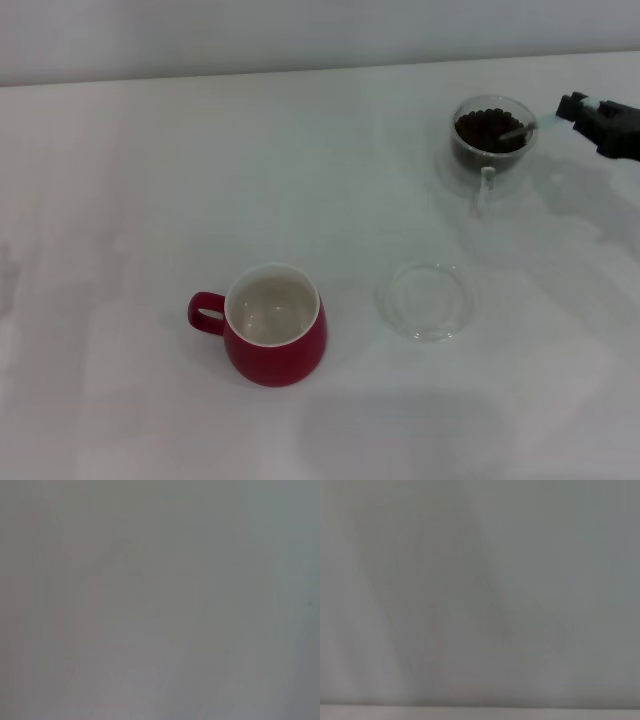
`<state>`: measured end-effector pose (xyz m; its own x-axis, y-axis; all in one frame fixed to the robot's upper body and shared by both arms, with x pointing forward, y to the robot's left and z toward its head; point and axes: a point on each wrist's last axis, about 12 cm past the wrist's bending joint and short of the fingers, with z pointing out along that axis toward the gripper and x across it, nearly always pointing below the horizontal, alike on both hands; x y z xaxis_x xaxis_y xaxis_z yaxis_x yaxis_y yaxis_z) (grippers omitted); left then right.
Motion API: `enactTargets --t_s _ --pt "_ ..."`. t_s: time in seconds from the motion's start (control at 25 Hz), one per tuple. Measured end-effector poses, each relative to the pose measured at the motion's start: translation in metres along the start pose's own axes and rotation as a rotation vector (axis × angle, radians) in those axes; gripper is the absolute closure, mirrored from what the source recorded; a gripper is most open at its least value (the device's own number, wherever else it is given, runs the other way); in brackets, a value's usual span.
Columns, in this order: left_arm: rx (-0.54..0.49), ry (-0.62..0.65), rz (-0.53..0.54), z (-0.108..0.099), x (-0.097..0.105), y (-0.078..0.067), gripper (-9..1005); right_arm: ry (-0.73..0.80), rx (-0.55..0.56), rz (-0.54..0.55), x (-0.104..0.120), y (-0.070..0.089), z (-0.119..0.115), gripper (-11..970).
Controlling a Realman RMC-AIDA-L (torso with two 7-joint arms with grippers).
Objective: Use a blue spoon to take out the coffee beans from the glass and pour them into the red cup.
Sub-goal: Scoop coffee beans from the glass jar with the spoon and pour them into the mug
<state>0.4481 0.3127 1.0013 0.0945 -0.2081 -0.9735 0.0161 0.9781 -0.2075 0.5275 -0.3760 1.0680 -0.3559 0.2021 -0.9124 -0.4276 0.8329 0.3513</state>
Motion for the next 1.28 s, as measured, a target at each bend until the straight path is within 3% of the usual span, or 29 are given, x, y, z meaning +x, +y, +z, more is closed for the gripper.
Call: enactTargets --t_s 0.16,1.28 --pt "0.000 -0.002 0.001 0.000 0.000 0.000 210 -0.007 0.003 0.087 -0.007 -0.002 0.000 807" --pt "-0.019 -0.018 0.004 0.005 -0.003 0.003 211 0.106 0.075 0.322 -0.019 -0.017 0.006 806"
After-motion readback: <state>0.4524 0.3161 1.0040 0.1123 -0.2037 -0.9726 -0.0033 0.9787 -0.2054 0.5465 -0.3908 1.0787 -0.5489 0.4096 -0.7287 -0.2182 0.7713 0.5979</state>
